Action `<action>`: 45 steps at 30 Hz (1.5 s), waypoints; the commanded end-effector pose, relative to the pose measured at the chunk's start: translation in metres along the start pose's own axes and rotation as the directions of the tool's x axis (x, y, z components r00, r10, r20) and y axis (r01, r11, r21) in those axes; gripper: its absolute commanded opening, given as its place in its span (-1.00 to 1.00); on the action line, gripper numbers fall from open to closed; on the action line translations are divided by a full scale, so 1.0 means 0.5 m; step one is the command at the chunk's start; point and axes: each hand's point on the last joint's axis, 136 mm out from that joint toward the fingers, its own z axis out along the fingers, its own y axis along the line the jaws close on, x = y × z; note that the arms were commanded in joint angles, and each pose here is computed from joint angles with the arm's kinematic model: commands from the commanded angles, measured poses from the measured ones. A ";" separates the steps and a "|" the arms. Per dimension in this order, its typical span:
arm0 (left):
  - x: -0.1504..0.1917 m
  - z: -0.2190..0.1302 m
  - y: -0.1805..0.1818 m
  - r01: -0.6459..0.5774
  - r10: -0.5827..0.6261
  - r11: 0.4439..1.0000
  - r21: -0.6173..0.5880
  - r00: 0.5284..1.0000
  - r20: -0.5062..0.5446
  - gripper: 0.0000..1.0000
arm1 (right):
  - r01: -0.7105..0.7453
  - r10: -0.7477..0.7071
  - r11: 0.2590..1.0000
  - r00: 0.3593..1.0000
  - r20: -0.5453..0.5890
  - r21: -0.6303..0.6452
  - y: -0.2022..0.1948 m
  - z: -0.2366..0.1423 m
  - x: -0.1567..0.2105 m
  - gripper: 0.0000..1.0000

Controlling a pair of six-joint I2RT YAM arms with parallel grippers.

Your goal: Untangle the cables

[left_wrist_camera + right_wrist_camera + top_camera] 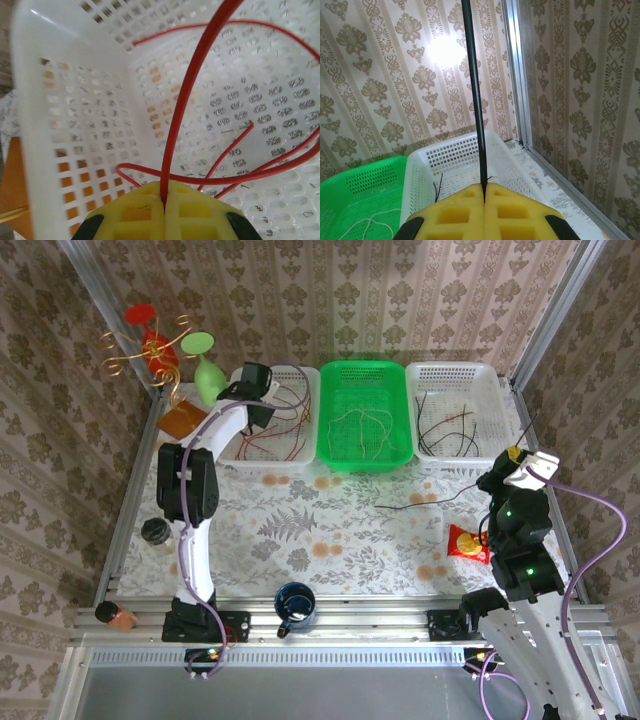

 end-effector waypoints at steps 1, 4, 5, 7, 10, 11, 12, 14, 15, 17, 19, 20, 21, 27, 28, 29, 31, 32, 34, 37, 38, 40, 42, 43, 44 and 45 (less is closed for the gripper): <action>0.042 0.028 -0.019 -0.027 0.030 0.999 0.027 0.996 -0.086 -1.00 | -0.049 0.049 0.999 0.998 0.046 -0.014 0.003 -0.007 -0.042 -1.00; 0.063 0.051 -0.034 -0.038 0.043 0.998 0.044 0.991 -0.125 -1.00 | -0.046 0.047 0.999 0.998 0.047 -0.014 0.003 -0.008 -0.042 -1.00; 0.069 0.059 -0.038 -0.040 0.047 0.998 0.049 0.989 -0.138 -1.00 | -0.046 0.047 0.999 0.998 0.047 -0.014 0.003 -0.007 -0.042 -1.00; 0.079 0.071 -0.050 -0.046 0.055 0.997 0.064 0.986 -0.158 -1.00 | -0.046 0.047 0.999 0.998 0.046 -0.015 0.003 -0.007 -0.041 -1.00; 0.089 0.082 -0.064 -0.040 0.055 0.996 0.084 0.982 -0.183 -1.00 | -0.048 0.048 0.999 0.998 0.047 -0.015 0.004 -0.007 -0.041 -1.00; 0.090 0.083 -0.062 -0.041 0.056 0.996 0.081 0.981 -0.188 -1.00 | -0.047 0.048 0.999 0.998 0.047 -0.016 0.004 -0.007 -0.041 -1.00; 0.090 0.083 -0.062 -0.042 0.056 0.996 0.081 0.980 -0.188 -1.00 | -0.047 0.048 0.999 0.998 0.046 -0.017 0.004 -0.007 -0.041 -1.00; 0.084 0.079 -0.061 -0.042 0.057 0.996 0.085 0.982 -0.178 -1.00 | -0.046 0.047 0.999 0.998 0.047 -0.017 0.004 -0.007 -0.041 -1.00; 0.084 0.078 -0.061 -0.040 0.055 0.995 0.086 0.983 -0.177 -1.00 | -0.045 0.045 0.999 0.998 0.046 -0.018 0.005 -0.006 -0.040 -1.00; 0.080 0.073 -0.058 -0.032 0.046 0.996 0.082 0.984 -0.173 -1.00 | -0.046 0.046 0.999 0.998 0.047 -0.018 0.005 -0.006 -0.041 -1.00; 0.072 0.063 -0.055 -0.024 0.037 0.996 0.083 0.986 -0.162 -0.87 | -0.047 0.048 0.999 0.998 0.047 -0.017 0.004 -0.006 -0.040 -1.00; 0.065 0.055 -0.055 -0.021 0.035 0.996 0.091 0.988 -0.149 -0.76 | -0.047 0.048 0.999 0.998 0.045 -0.017 0.004 -0.006 -0.039 -1.00; 0.060 0.049 -0.054 -0.019 0.033 0.995 0.096 0.990 -0.139 -0.62 | -0.046 0.047 0.999 0.998 0.044 -0.017 0.004 -0.006 -0.038 -1.00; 0.028 0.004 -0.031 -0.008 0.015 0.997 0.080 0.996 -0.089 -0.01 | -0.049 0.050 0.999 0.998 0.045 -0.019 0.003 -0.009 -0.038 -1.00; 0.025 -0.004 -0.030 -0.006 0.013 0.997 0.083 0.997 -0.082 0.04 | -0.049 0.050 0.999 0.998 0.046 -0.019 0.003 -0.009 -0.038 -1.00; 0.021 -0.013 -0.026 -0.001 0.007 0.997 0.083 0.997 -0.074 0.09 | -0.051 0.052 0.998 0.998 0.047 -0.020 0.003 -0.010 -0.039 -1.00; 0.014 -0.030 -0.022 0.005 -0.001 0.996 0.086 0.998 -0.056 0.17 | -0.052 0.053 0.998 0.998 0.047 -0.020 0.002 -0.011 -0.038 -1.00; 0.009 -0.039 -0.020 0.009 -0.005 0.996 0.086 0.999 -0.046 0.19 | -0.051 0.052 0.998 0.998 0.045 -0.021 0.002 -0.010 -0.036 -1.00; 0.002 -0.056 -0.014 0.014 -0.012 0.996 0.084 0.999 -0.034 0.24 | -0.052 0.053 0.998 0.998 0.044 -0.020 0.002 -0.011 -0.035 -1.00; -0.008 -0.083 -0.006 0.025 -0.023 0.996 0.085 1.000 -0.019 0.33 | -0.053 0.054 0.998 0.998 0.045 -0.021 0.002 -0.011 -0.036 -1.00; -0.009 -0.091 -0.004 0.027 -0.026 0.996 0.084 1.000 -0.016 0.36 | -0.053 0.054 0.998 0.998 0.044 -0.022 0.003 -0.011 -0.035 -1.00; -0.017 -0.109 0.000 0.039 -0.039 0.995 0.088 0.999 0.000 0.38 | -0.053 0.054 0.998 0.998 0.045 -0.025 0.004 -0.010 -0.034 -1.00; -0.025 -0.125 -0.004 0.053 -0.055 0.992 0.110 0.998 0.017 0.37 | -0.055 0.056 0.998 0.997 0.044 -0.025 0.004 -0.009 -0.033 -1.00; -0.030 -0.134 -0.008 0.063 -0.067 0.989 0.131 0.997 0.026 0.27 | -0.057 0.058 0.998 0.997 0.043 -0.025 0.004 -0.009 -0.032 -1.00; -0.035 -0.142 -0.017 0.074 -0.080 0.984 0.159 0.996 0.034 0.00 | -0.058 0.059 0.998 0.997 0.042 -0.025 0.005 -0.008 -0.031 -1.00; -0.039 -0.148 -0.023 0.083 -0.091 0.980 0.181 0.995 0.038 -0.23 | -0.059 0.060 0.998 0.997 0.041 -0.025 0.005 -0.007 -0.030 -1.00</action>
